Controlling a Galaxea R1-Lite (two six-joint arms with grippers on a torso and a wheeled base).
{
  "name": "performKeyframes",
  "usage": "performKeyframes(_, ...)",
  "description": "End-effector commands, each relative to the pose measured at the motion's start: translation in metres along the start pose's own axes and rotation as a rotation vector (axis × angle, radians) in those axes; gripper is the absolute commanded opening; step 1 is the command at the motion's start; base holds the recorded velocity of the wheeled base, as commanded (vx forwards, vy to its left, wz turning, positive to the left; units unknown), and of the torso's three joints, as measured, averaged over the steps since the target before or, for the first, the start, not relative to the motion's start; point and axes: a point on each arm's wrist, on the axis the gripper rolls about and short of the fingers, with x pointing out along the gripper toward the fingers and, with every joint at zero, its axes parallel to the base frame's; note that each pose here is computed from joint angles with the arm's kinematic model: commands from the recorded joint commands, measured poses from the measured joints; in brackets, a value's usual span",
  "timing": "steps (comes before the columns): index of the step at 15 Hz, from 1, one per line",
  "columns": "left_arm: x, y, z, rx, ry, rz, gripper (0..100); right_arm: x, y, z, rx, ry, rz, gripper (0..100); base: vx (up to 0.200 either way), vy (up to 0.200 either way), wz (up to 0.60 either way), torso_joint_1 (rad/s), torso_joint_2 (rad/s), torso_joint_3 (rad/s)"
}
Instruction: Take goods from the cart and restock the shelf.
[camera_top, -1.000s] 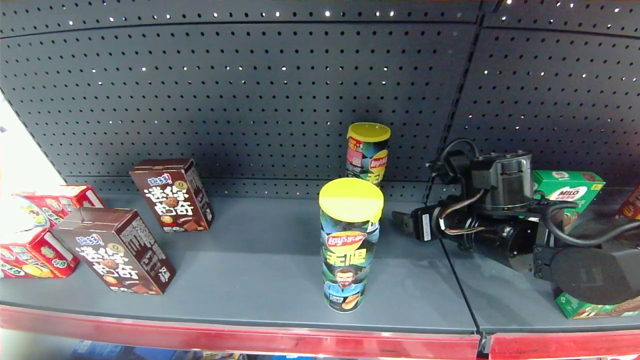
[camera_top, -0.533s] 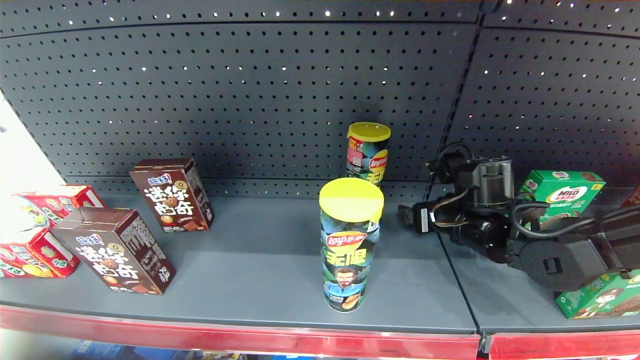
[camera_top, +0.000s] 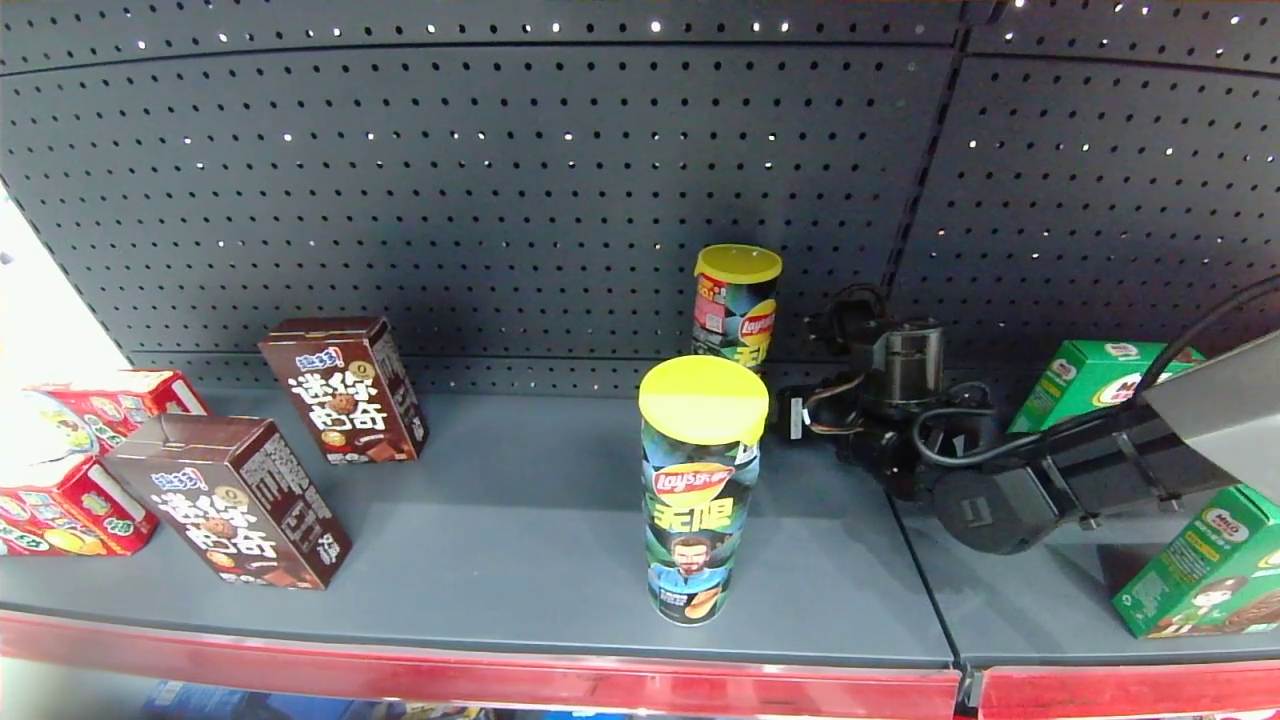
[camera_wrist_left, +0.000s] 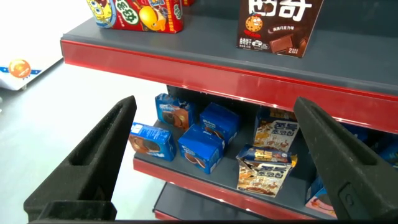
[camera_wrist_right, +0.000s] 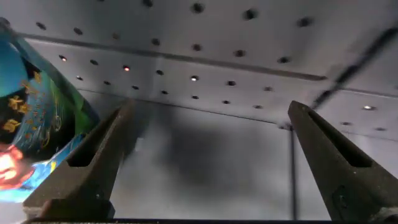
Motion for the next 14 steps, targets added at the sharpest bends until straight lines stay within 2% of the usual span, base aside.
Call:
performKeyframes(1, 0.0, 0.0, 0.0, 0.0, 0.001, 0.002, 100, 0.007, 0.004, -0.011, -0.011, 0.024, 0.003, 100, 0.0, 0.0, 0.0, 0.0, 0.0, 0.0)
performKeyframes(14, 0.0, 0.0, 0.0, 0.0, 0.001, 0.002, 100, -0.02, 0.022, -0.001, -0.018, 0.01, 0.074, 100, 0.0, 0.0, 0.0, 0.0, 0.0, 0.0)
